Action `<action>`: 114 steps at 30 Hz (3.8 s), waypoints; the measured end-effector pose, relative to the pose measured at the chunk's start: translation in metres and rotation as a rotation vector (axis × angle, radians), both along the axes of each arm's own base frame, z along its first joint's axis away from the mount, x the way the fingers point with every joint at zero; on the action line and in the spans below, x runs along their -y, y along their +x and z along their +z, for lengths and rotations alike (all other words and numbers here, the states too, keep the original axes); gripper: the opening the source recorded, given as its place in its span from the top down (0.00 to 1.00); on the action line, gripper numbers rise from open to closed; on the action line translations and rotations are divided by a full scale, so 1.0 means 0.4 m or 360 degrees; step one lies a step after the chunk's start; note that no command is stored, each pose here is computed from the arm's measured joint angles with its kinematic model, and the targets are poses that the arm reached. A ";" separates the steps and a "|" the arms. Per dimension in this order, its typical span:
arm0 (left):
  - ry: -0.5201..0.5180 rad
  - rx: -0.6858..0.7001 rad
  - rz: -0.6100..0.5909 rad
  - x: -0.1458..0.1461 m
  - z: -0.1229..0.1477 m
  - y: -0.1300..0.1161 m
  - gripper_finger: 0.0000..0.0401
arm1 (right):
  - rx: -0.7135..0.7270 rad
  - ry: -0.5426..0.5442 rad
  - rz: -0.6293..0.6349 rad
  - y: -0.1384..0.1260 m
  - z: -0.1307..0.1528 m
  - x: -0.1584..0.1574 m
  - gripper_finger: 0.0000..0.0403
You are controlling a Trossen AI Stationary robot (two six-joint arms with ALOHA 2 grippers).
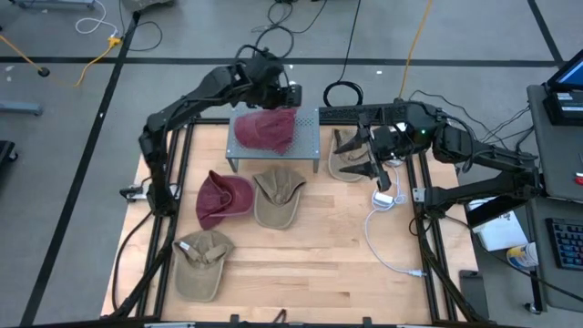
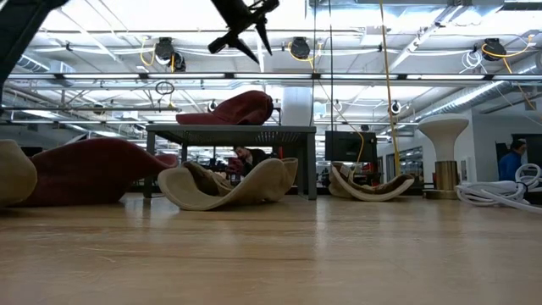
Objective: Pick & Place hat
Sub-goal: Put the dark red cap on the shelf
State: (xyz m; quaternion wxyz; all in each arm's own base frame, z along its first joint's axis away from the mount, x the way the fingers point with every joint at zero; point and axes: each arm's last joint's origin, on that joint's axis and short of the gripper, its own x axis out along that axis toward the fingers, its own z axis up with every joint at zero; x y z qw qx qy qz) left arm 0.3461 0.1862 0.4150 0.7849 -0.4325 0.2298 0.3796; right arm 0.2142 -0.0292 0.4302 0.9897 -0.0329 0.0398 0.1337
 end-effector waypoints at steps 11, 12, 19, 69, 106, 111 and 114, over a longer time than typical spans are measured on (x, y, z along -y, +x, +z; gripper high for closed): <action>0.0054 -0.0160 0.0138 0.005 -0.055 0.061 0.60 | 0.0125 -0.0043 0.0114 -0.050 0.031 -0.015 0.50; 0.0057 -0.0171 0.0141 0.006 -0.058 0.063 0.60 | 0.0132 -0.0049 0.0114 -0.054 0.033 -0.015 0.50; 0.0140 -0.0311 0.0173 0.024 -0.094 0.092 0.60 | 0.0136 -0.0052 0.0117 -0.064 0.036 -0.017 0.50; 0.1152 -0.1138 -0.0442 0.205 -0.187 0.234 0.32 | 0.0291 -0.0120 0.0016 -0.129 0.070 -0.026 0.50; 0.0731 -0.1585 -0.0197 0.196 -0.303 0.176 0.64 | 0.0275 -0.0159 0.0022 -0.113 0.064 -0.023 0.50; 0.0694 -0.1598 -0.0123 0.198 -0.303 0.165 0.68 | 0.0270 -0.0158 0.0022 -0.113 0.063 -0.023 0.50; 0.0687 -0.1608 -0.0106 0.199 -0.304 0.162 0.71 | 0.0255 -0.0158 0.0023 -0.113 0.061 -0.023 0.50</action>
